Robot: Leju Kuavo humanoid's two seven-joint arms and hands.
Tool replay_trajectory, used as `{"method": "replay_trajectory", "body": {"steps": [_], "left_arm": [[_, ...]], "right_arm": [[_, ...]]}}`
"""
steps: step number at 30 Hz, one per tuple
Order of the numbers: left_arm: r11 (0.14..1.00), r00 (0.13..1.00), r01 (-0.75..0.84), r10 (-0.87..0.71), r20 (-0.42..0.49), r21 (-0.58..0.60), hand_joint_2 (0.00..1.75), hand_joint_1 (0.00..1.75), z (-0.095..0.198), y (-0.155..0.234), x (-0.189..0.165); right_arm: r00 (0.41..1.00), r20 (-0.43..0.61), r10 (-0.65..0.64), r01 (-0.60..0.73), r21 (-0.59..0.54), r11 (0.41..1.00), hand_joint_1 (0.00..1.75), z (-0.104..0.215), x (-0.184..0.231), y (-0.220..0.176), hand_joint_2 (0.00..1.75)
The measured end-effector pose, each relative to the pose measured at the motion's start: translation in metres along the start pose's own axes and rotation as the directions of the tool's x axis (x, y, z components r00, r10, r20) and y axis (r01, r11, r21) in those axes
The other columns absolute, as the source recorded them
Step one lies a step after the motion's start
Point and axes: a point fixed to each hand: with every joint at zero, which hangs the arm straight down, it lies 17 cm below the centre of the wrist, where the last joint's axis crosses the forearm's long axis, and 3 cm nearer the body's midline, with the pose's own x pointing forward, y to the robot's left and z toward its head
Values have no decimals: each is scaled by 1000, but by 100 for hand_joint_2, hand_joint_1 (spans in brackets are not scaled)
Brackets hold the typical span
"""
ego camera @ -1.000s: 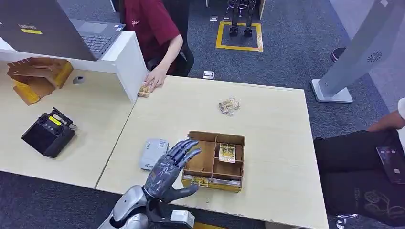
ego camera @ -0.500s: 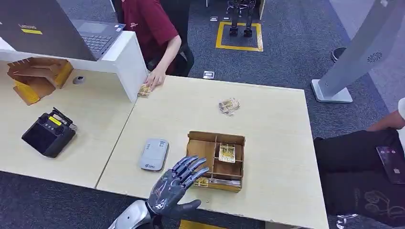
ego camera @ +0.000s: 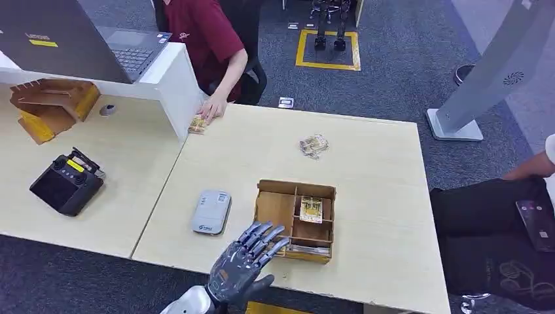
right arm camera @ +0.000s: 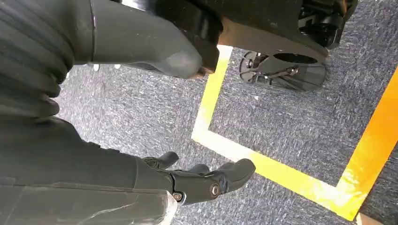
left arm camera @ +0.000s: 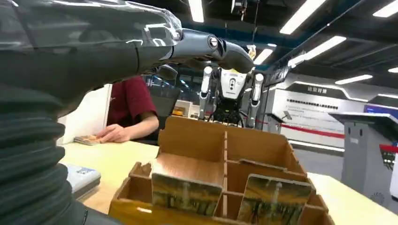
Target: Pass the card to the sensor for recognition and then transmit it.
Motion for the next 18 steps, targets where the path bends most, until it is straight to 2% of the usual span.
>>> {"method": "replay_trajectory", "body": {"steps": [11,18], "left_arm": [[999,1000,11,-11,-21,-44,175,0,3,-21,-2],[999,999,34,-35,-41,-25,175,0,0,-21,-5]], "right_arm": [[1000,1,4,-4,2,1000,0,0,0,0,175],[1000,0,10,-10,2,1000,0,0,0,0,175]]}}
